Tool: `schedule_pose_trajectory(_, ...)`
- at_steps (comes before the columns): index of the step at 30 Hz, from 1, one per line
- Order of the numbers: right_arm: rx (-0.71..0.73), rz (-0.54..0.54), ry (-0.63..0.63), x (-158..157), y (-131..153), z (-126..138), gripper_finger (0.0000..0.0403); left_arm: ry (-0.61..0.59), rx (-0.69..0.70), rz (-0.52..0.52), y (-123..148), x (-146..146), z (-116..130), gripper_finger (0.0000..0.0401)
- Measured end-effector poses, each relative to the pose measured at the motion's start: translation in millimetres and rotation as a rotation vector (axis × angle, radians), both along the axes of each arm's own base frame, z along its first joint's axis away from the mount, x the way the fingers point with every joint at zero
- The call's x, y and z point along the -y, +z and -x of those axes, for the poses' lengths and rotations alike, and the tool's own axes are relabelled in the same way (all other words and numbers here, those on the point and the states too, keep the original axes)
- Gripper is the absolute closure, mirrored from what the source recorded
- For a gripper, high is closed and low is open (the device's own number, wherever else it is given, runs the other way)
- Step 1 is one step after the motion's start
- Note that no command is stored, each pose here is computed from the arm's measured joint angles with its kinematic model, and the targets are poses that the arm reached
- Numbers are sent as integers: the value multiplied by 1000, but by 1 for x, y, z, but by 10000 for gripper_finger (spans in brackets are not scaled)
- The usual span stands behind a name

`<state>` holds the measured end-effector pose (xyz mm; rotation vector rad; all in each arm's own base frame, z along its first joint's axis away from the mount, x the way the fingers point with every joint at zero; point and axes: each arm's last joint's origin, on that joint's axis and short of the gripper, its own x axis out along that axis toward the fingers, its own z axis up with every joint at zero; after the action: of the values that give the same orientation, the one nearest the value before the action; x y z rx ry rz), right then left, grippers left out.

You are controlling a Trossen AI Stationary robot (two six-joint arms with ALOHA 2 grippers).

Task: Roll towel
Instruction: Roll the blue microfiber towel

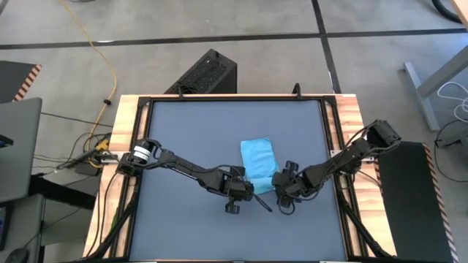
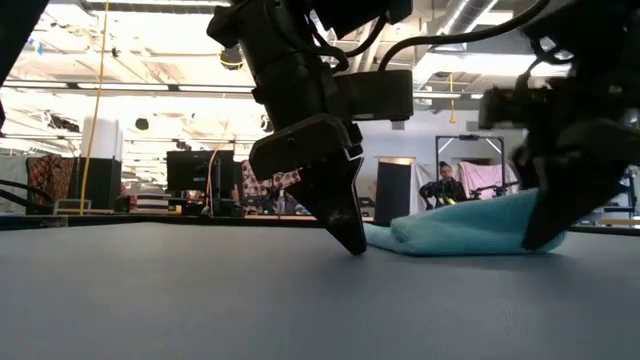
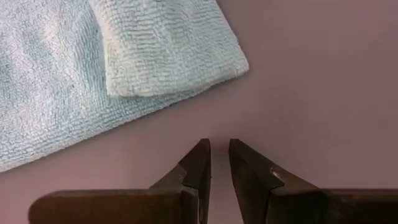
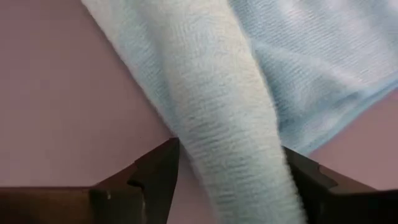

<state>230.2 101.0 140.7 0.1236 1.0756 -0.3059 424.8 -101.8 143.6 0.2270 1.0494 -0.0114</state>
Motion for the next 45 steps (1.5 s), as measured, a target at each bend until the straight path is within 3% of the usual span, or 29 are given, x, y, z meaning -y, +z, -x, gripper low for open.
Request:
schedule_pose_trajectory(6,57,147,129,-13,24,-12,167,0,-1,1,0,0,0,351)
schedule_pose_trajectory(15,40,228,262,-18,35,-16,168,0,-2,1,0,0,0,351)
schedule_pose_trajectory(20,39,174,264,-23,34,-14,168,9,-4,5,0,0,0,351)
schedule_pose_trajectory(29,41,214,285,-29,28,-6,168,20,-13,9,-1,0,1,351)
schedule_pose_trajectory(37,105,187,259,-24,14,-5,168,17,-16,7,-1,1,2,351)
schedule_pose_trajectory(45,125,177,259,-19,-4,4,168,-19,24,-89,15,13,8,351)
